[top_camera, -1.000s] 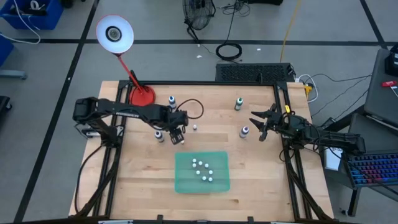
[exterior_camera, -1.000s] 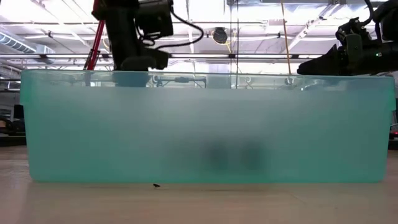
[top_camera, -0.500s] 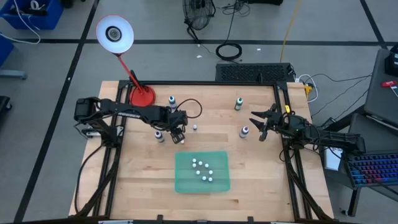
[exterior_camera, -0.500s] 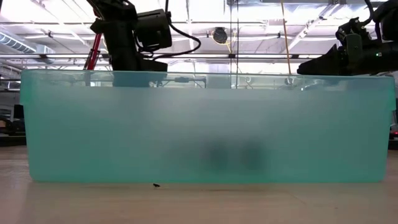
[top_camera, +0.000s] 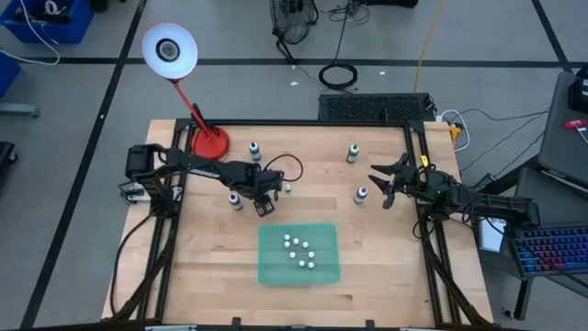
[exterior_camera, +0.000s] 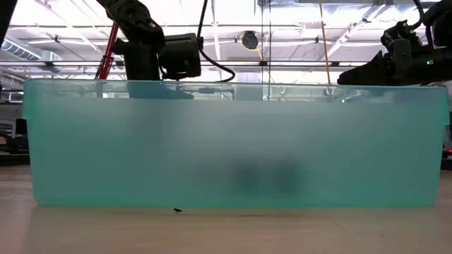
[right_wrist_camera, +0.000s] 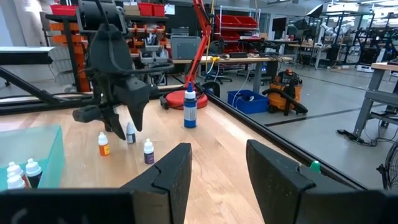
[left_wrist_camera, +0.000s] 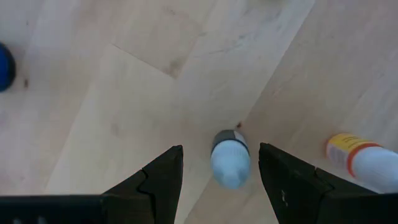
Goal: Pick & Place food coloring
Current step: Put the small black food coloring bottle into the blue bin
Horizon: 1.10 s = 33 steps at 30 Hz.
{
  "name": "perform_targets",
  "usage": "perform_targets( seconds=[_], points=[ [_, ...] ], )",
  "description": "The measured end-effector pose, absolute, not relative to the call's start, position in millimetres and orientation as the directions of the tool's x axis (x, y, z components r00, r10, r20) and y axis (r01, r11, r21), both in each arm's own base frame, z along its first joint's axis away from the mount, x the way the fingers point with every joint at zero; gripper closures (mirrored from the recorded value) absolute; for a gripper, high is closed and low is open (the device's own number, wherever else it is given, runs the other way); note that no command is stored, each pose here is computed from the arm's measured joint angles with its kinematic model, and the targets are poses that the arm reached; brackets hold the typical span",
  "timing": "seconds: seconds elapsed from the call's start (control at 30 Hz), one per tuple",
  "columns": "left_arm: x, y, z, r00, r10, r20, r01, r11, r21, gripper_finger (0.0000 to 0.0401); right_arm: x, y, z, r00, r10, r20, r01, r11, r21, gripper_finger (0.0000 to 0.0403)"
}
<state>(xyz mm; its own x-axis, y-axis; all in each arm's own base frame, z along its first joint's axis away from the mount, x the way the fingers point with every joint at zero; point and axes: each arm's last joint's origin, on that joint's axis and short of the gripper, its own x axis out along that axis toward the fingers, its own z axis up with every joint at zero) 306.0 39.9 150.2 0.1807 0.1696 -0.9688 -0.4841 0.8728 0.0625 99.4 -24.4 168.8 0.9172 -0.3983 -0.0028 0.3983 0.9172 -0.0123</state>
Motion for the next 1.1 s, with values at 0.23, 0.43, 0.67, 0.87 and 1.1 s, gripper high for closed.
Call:
perform_targets(
  seconds=[0.23, 0.43, 0.67, 0.87, 1.1],
  points=[
    [307.5, 40.6, 147.2, 0.179, 0.179, -0.967, -0.467, 0.881, 0.076, 0.0190, 99.5, -24.4, 168.9, 0.917, -0.398, -0.002, 0.398, 0.917, -0.012, 0.0261],
    [307.6, 40.6, 147.2, 0.181, 0.179, -0.967, -0.463, 0.883, 0.077, 0.0190, 99.5, -24.4, 168.9, 0.917, -0.398, -0.002, 0.398, 0.917, -0.012, 0.0261],
    [307.8, 40.6, 147.3, 0.182, 0.180, -0.967, -0.448, 0.890, 0.081, 0.0190, 99.5, -24.4, 168.9, 0.917, -0.398, -0.002, 0.398, 0.917, -0.012, 0.0261],
    [307.7, 40.6, 147.3, 0.182, 0.180, -0.967, -0.442, 0.893, 0.083, 0.0241, 99.5, -24.4, 169.0, 0.917, -0.398, -0.001, 0.398, 0.917, -0.012, 0.0261],
    [308.0, 40.6, 147.5, 0.184, 0.180, -0.966, -0.398, 0.913, 0.094, 0.0334, 99.5, -24.4, 168.9, 0.917, -0.398, -0.002, 0.398, 0.917, -0.012, 0.0261]
  ],
)
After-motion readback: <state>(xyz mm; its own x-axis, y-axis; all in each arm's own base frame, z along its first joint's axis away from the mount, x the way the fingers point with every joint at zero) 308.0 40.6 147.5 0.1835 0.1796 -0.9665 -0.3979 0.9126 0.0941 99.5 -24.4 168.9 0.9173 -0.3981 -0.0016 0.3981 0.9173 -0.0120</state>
